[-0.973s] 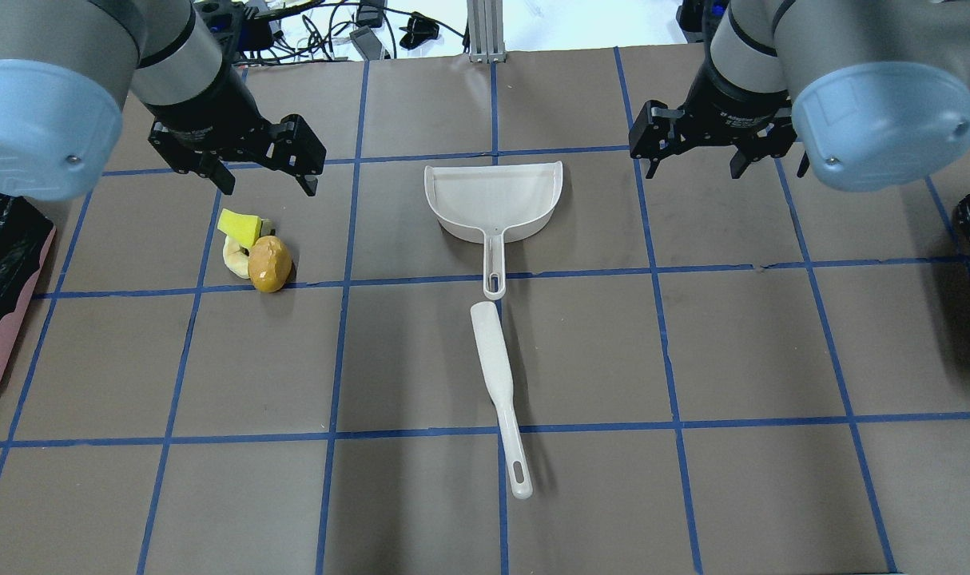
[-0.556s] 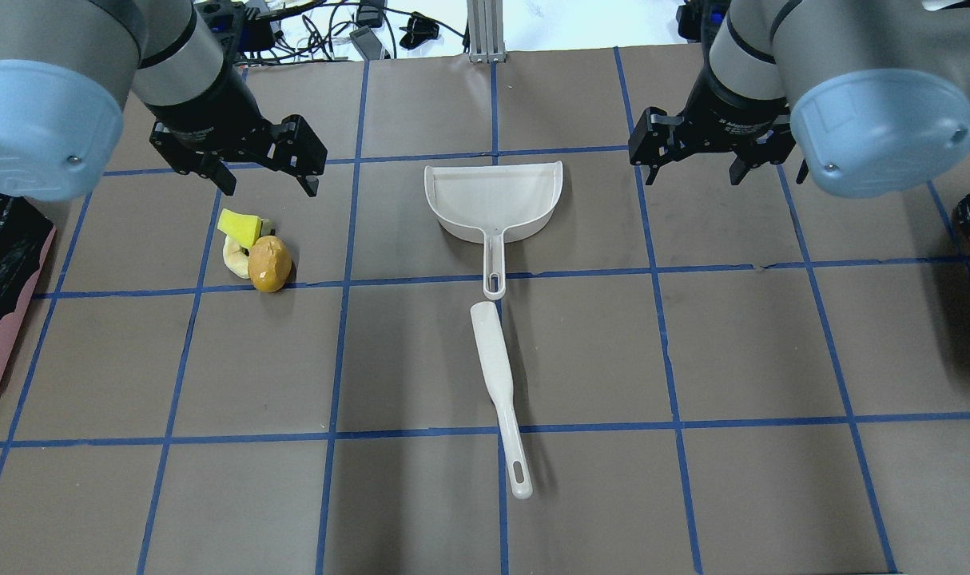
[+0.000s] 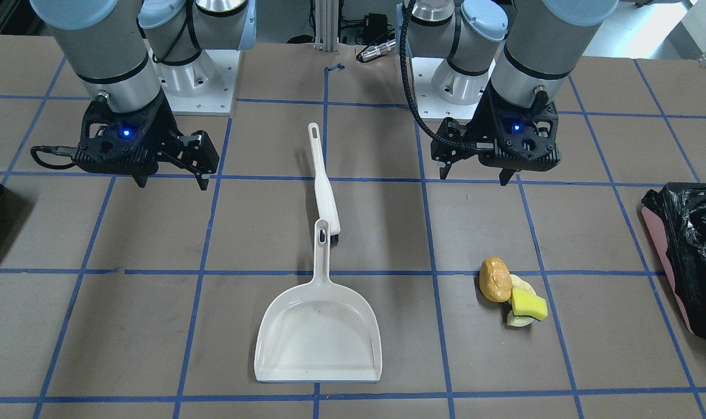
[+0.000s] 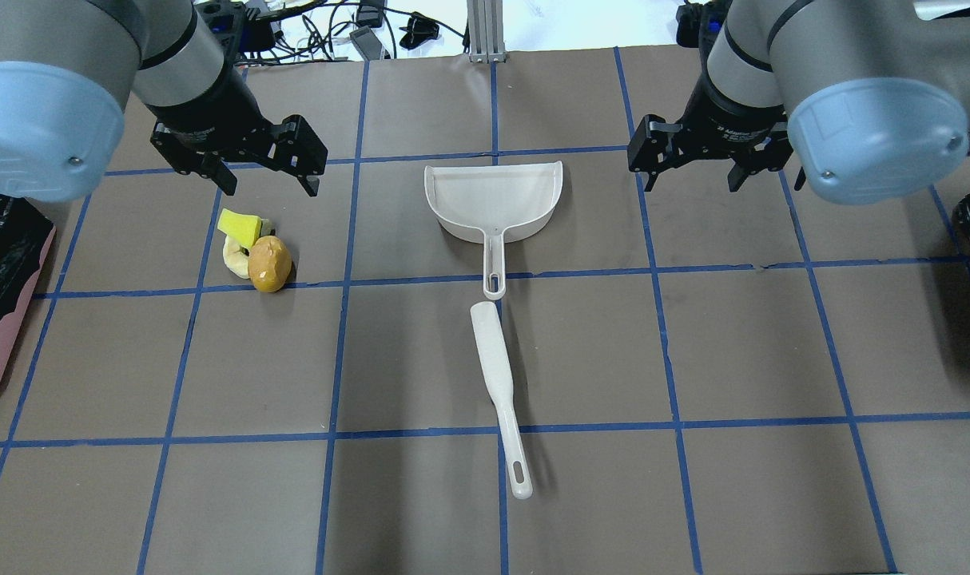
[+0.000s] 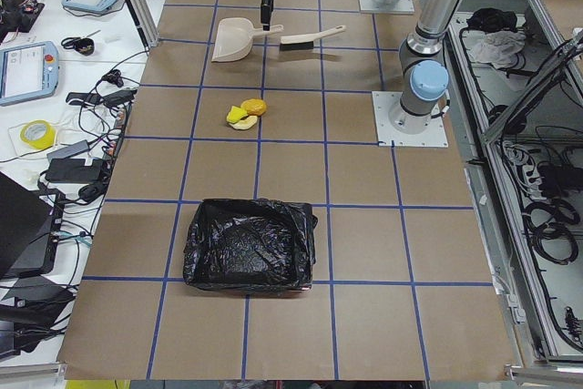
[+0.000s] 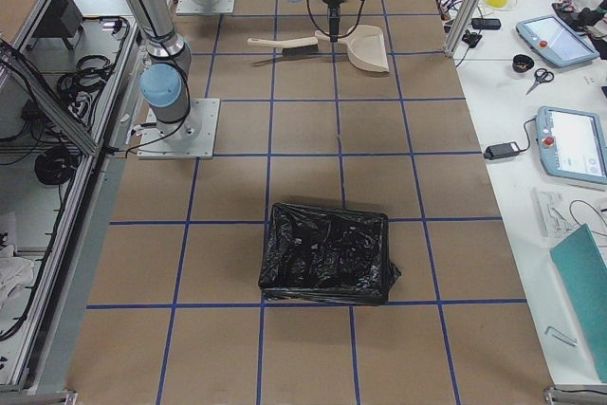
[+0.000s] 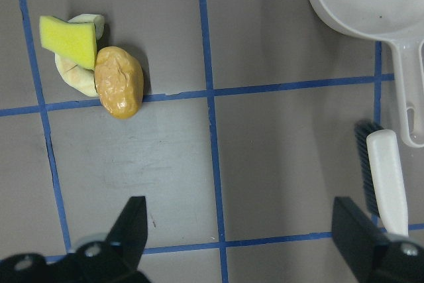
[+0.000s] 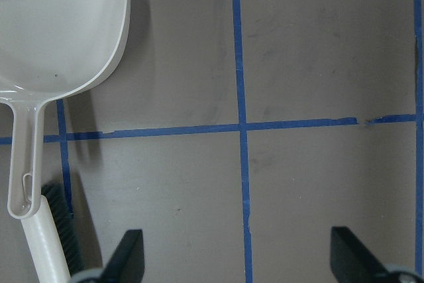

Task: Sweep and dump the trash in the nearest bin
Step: 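Grasp the white dustpan handle with the left gripper while the right grasps the brush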

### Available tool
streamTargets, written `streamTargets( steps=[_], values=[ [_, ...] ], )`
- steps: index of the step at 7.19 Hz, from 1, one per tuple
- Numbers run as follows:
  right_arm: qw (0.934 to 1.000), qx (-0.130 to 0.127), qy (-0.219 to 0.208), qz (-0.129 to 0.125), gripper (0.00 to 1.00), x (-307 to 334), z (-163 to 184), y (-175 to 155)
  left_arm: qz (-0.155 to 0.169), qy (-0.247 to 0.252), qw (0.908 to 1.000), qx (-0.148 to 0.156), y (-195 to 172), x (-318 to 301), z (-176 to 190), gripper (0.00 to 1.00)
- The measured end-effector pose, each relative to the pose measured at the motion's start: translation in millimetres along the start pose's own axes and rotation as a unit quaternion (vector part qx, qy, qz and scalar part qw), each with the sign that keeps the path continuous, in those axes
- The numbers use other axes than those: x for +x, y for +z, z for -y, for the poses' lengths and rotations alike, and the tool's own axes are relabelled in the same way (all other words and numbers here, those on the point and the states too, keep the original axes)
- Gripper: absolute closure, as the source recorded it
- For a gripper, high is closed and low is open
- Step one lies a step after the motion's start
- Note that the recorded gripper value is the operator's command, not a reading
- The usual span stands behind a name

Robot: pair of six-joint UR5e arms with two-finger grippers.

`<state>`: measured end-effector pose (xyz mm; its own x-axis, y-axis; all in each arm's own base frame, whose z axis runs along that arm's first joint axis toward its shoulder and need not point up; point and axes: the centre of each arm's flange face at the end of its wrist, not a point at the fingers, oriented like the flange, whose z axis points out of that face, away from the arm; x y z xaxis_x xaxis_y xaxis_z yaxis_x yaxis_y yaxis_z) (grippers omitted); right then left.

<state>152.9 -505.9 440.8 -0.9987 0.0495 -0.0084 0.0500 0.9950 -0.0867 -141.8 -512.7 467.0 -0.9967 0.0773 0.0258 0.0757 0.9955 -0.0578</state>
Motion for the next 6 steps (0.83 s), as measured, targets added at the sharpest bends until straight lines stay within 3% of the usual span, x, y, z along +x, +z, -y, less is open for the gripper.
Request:
streamTargets(
  steps=[3, 6],
  values=[
    [0.9996, -0.028, -0.001, 0.006, 0.0, -0.4, -30.2, 23.9, 0.0, 0.004, 1.0, 0.002, 4.1, -24.4, 14.1, 0.0],
    [0.9962, -0.06, -0.015, 0.061, 0.0, -27.4, -84.9, 48.7, 0.003, -0.001, 0.9998, 0.021, 16.6, -34.4, 61.7, 0.0]
  ],
)
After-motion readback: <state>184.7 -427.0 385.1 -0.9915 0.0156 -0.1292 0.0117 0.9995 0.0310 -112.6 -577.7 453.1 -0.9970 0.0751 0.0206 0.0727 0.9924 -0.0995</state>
